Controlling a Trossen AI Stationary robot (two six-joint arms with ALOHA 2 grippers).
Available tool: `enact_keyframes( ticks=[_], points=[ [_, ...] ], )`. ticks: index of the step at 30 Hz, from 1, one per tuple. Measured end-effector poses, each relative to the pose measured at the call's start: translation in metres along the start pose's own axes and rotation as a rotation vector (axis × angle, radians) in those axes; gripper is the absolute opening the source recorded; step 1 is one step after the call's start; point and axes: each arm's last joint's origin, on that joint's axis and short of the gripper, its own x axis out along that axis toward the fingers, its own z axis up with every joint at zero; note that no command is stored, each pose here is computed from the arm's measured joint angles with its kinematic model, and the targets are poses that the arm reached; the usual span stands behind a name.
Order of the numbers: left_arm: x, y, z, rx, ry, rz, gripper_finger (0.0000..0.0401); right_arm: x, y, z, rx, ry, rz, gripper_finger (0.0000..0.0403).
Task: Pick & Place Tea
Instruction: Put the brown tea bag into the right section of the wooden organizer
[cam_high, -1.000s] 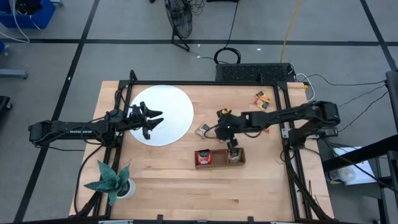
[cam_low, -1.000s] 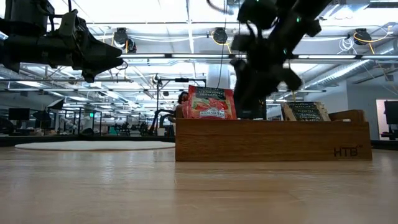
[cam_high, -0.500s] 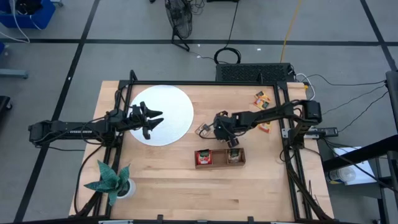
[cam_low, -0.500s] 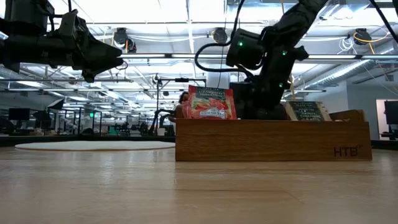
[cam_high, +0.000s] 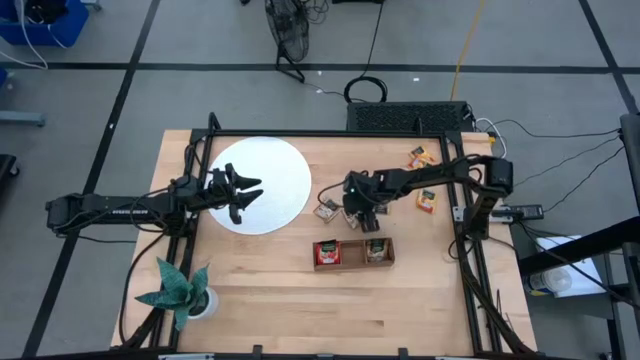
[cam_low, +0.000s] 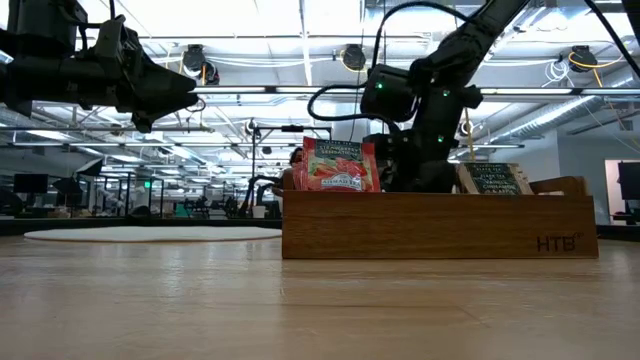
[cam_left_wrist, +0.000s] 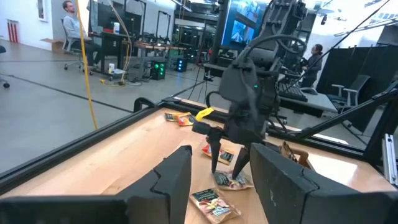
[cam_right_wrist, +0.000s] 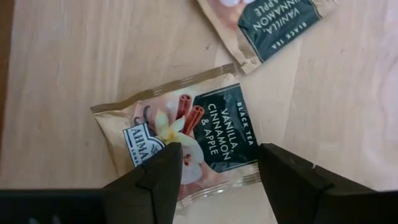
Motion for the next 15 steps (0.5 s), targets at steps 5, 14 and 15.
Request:
enact_keyframes(
  ticks=[5,14,15],
  points=[
    [0.000,0.000,0.000,0.000,0.000,0.000,0.0166,0.003,-0.006,-0.006,0.095,0.002,0.081,0.0176],
    [0.000,0.000,0.000,0.000,0.000,0.000,0.0166,0.002,-0.014,-0.014,0.127,0.082,-0.029,0.0017],
    [0.000,0.000,0.000,0.000,0.000,0.000,0.0166,0.002,-0.015,-0.014,0.129,0.098,-0.076,0.0009]
  ],
)
